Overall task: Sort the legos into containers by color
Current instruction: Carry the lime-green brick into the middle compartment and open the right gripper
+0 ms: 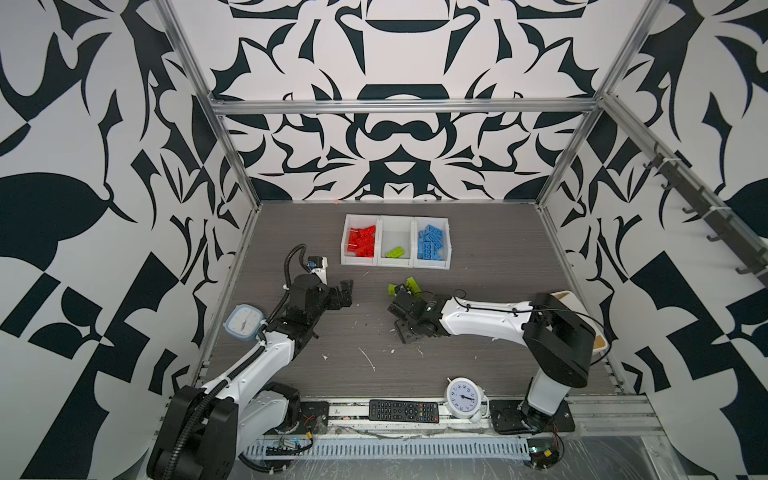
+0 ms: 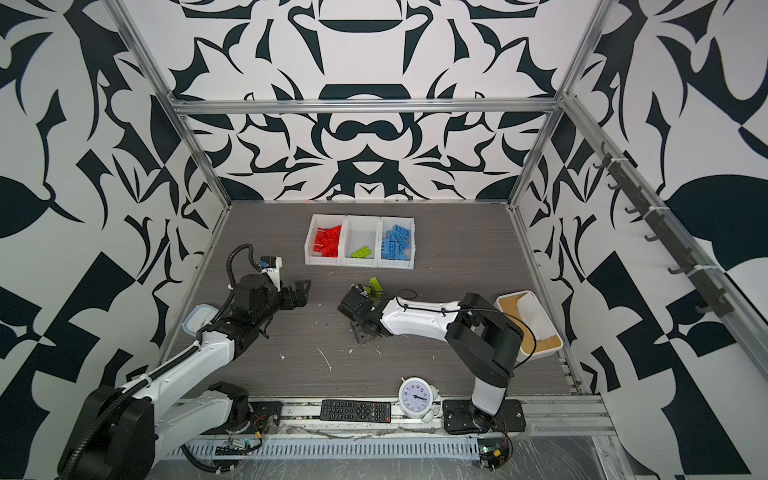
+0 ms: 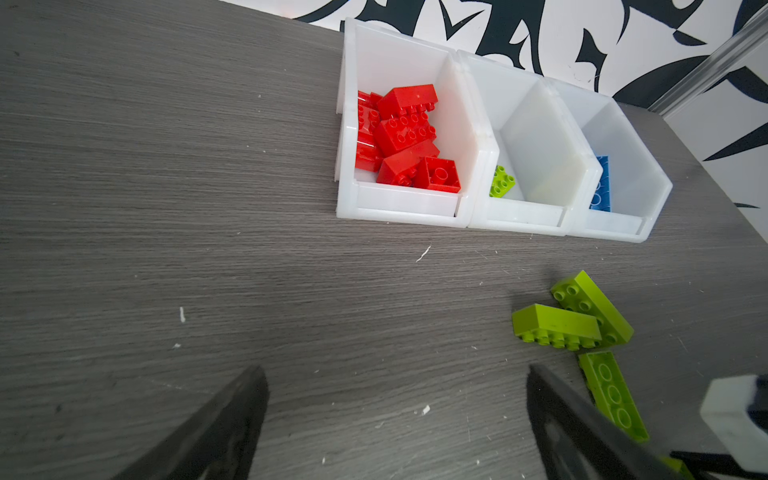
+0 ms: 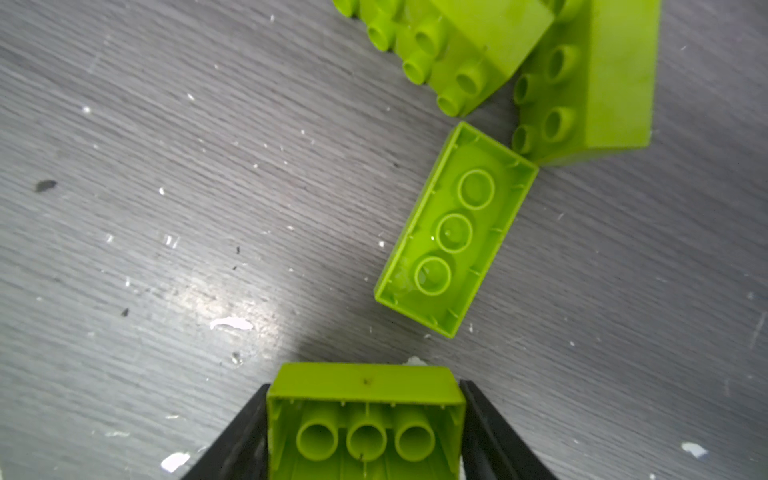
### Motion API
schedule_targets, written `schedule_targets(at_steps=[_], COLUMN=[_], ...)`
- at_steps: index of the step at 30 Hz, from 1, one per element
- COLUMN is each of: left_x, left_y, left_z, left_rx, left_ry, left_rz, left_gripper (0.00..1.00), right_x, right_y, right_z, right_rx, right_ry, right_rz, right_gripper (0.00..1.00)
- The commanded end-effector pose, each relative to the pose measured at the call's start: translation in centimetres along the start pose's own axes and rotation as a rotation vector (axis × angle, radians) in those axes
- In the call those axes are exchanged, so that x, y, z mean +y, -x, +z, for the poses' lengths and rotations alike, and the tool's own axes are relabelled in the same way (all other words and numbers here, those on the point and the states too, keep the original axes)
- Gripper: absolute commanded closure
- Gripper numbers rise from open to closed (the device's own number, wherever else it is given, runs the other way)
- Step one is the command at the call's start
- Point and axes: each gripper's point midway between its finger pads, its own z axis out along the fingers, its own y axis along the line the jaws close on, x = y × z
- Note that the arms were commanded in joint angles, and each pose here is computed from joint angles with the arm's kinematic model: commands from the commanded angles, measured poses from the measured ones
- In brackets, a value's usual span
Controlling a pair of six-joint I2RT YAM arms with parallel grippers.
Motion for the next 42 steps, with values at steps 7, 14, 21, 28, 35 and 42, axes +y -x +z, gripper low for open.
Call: schedule_targets(at_steps=[7,14,21,28,35,42], left_x=[0.1,0.1,0.0,0.3,0.3,0.4], left_y=[0.7,0.6,0.7,0.7,0.7,0.6], left_z=[-0.4,-0.4,-0.6,-0.9,-0.9,-0.7], left_rx=[-0.025,-0.022,-0.03,-0.042,-0.044,-0.038], left_ry=[0.006,0.007,0.002,0.012,0.013,0.018], left_rz=[-0.006,-0.005,-0.007,-0.013,-0.015,-0.013], left_gripper=[0.0,0.0,0.0,0.0,0.0,0.0], right_x=[-0.4,-2.3,-4.4,-5.5,-6.8,-7.0], right_y=[7.8,15.9,22.4,27.1,28.2,28.1], right_z=[-7.0,-6.6,-3.8,-2.0,-0.4,-0.1], right_rx=[-0.209,-0.351,-0.432,-0.518,-0.511,-0.493], right_ry=[0.02,0.02,-0.03,-0.017,-0.045,-0.02], right_rz=[-0.04,-0.026,0.017,0.109,0.149,0.146], right_gripper=[0.39,0.4,0.4,0.39,0.31,0.19])
